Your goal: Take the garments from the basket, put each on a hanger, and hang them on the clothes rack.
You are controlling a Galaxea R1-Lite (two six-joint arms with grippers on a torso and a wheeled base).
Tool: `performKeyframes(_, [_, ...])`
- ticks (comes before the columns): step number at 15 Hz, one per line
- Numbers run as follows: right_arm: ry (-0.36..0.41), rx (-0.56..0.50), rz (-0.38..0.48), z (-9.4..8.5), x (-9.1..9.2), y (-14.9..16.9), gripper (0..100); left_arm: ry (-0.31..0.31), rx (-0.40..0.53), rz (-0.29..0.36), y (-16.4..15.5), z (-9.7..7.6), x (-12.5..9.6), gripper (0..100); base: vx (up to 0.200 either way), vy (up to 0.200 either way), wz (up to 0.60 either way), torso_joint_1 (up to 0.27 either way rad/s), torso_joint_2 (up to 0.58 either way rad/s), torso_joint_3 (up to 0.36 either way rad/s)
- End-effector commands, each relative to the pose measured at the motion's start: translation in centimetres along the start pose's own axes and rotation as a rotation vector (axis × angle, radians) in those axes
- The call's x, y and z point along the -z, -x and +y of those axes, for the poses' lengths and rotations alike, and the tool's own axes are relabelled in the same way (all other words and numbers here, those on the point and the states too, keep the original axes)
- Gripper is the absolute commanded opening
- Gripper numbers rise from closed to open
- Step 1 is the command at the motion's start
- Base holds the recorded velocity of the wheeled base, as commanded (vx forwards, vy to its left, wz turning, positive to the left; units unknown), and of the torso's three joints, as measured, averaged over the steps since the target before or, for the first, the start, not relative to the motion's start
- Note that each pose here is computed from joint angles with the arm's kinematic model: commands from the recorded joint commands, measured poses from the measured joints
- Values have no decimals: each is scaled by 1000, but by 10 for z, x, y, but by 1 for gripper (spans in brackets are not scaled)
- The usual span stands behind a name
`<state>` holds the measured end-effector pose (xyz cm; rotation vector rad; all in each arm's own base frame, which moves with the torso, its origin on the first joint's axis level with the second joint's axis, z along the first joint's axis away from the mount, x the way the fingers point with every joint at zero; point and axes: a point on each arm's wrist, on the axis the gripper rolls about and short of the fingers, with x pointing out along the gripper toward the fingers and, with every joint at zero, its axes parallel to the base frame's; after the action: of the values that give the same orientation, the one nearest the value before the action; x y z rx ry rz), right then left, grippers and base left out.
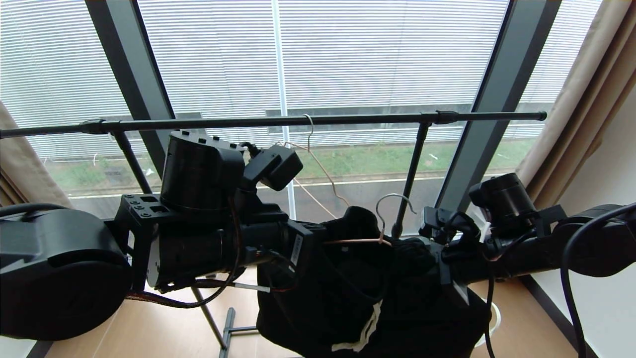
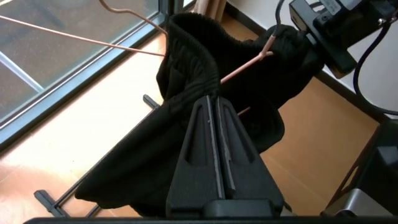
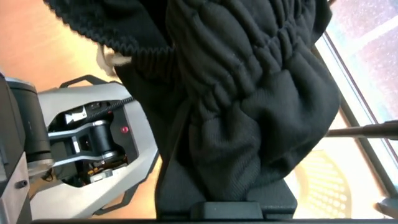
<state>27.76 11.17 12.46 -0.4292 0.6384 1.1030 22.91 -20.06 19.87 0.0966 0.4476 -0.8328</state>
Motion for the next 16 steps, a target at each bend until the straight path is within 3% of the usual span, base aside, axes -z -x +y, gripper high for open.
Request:
performKeyframes(1, [-22,16,-27,-1,-4,2,0,-2,0,-2,-3,-1,-2,0,0,0,0,0,0,0])
performKeyframes(2, [-51,13,-48,3,-6,-2,0,-15,-22,-3,-8,-3,-4,0,0,0,0,0,0,0])
performKeyframes(4, [-35,29,-109,8,-4,-8,0,-25,-116,5,-20,-2,-6,0,0,0,0,0,0,0])
performKeyframes(9, [-5,35,-182,18,-5,-18,0,-43,-131,5,-35,-6,-10,0,0,0,0,0,0,0])
performKeyframes(13, [-92,41,-218,14,-15,-15,0,-132,-120,18,-18,-11,-2,0,0,0,0,0,0,0])
performKeyframes(16, [-141,66,-316,11,-21,-14,0,-180,-118,41,-13,-11,6,0,0,0,0,0,0,0])
